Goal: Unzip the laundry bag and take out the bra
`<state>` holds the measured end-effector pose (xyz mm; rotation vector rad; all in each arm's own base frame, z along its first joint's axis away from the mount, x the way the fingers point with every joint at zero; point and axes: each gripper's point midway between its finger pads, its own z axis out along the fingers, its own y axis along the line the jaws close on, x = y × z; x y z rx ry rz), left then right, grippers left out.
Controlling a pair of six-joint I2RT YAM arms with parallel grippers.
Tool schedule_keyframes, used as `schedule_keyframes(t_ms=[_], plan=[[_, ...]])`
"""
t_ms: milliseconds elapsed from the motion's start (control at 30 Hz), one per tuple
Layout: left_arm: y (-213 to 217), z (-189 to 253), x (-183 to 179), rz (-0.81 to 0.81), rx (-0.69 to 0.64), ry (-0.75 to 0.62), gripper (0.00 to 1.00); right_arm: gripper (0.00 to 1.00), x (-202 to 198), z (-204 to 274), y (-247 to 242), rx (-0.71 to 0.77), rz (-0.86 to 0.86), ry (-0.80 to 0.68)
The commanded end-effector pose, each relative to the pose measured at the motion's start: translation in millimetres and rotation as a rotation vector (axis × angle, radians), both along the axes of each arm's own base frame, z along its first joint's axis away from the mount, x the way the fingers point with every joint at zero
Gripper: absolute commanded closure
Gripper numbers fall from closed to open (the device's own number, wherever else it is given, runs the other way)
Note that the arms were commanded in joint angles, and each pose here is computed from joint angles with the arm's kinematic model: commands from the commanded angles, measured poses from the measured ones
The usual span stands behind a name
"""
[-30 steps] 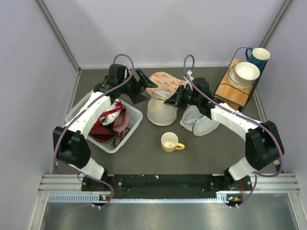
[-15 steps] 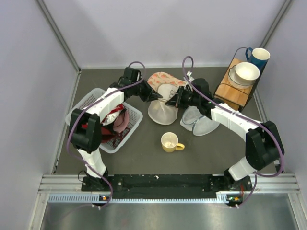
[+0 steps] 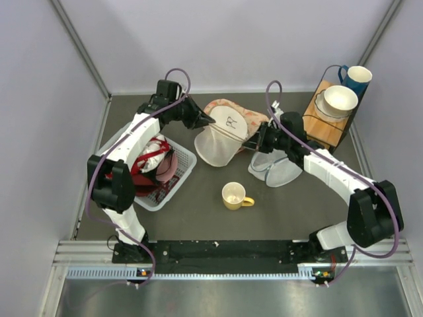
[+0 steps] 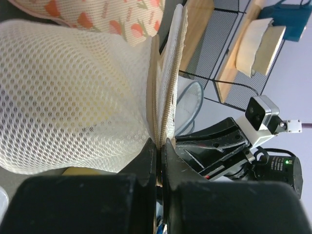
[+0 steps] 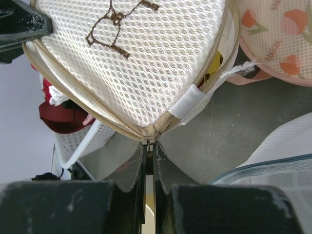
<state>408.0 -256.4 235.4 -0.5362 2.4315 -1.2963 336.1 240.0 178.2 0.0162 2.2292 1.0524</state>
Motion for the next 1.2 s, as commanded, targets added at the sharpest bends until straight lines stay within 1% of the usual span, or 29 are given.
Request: schedule_keyframes(t_ms=[0, 167, 300, 333, 367, 400, 433, 500, 567, 633, 667, 700, 733, 767, 800, 833, 900, 933, 1000, 1033, 1167], plan=[[16, 45, 25, 0.002, -0.001, -0.177, 1.00, 1.00, -7, 11, -10, -0.032, 0.001, -0.040], [11, 51, 27, -0.032, 0.003, -0.221, 1.00, 1.00, -4, 23, -5, -0.037, 0.010, -0.072], [3, 56, 16, -0.106, 0.012, -0.297, 1.00, 1.00, 2, 21, -6, -0.074, 0.013, -0.081], [0, 59, 13, -0.122, 0.015, -0.328, 1.00, 0.96, 3, 19, -6, -0.084, 0.016, -0.075], [-1, 48, 8, -0.144, 0.018, -0.330, 1.00, 0.77, 7, 23, -7, -0.091, 0.014, -0.081], [-3, 46, 5, -0.169, 0.014, -0.361, 1.00, 0.42, 6, 19, -8, -0.112, 0.018, -0.067], [-4, 46, -1, -0.186, 0.001, -0.374, 1.00, 0.33, 7, 21, -9, -0.121, 0.014, -0.071], [-7, 35, -9, -0.229, -0.019, -0.397, 1.00, 0.17, 12, 30, -14, -0.141, -0.010, -0.096], [-8, 24, -15, -0.248, -0.010, -0.386, 1.00, 0.11, 20, 48, -16, -0.147, -0.042, -0.128], [-9, 20, -20, -0.280, -0.001, -0.406, 1.00, 0.10, 27, 55, -18, -0.158, -0.072, -0.116], [-10, 18, -22, -0.298, 0.006, -0.419, 1.00, 0.10, 38, 71, -19, -0.159, -0.109, -0.139], [-10, 18, -24, -0.310, 0.011, -0.432, 1.00, 0.10, 43, 75, -19, -0.152, -0.135, -0.129], [-12, 21, -26, -0.318, 0.018, -0.451, 1.00, 0.10, 49, 65, -18, -0.169, -0.146, -0.080], [-11, 20, -26, -0.323, 0.035, -0.469, 1.00, 0.10, 59, 84, -15, -0.151, -0.161, -0.102], [-10, 20, -26, -0.316, 0.053, -0.477, 1.00, 0.19, 62, 85, -10, -0.132, -0.174, -0.069], [-12, 23, -29, -0.319, 0.060, -0.490, 1.00, 0.22, 62, 78, -6, -0.141, -0.173, -0.014], [-16, 24, -34, -0.336, 0.080, -0.507, 1.00, 0.22, 74, 83, 10, -0.124, -0.180, 0.017], [-16, 23, -34, -0.329, 0.101, -0.511, 1.00, 0.21, 70, 83, 23, -0.128, -0.162, 0.023], [-17, 22, -34, -0.327, 0.126, -0.520, 1.00, 0.17, 75, 84, 33, -0.144, -0.180, 0.028], [-18, 19, -35, -0.323, 0.141, -0.513, 1.00, 0.17, 71, 86, 43, -0.138, -0.169, 0.030], [-21, 23, -37, -0.324, 0.121, -0.511, 1.00, 0.21, 77, 83, 55, -0.122, -0.239, 0.043]])
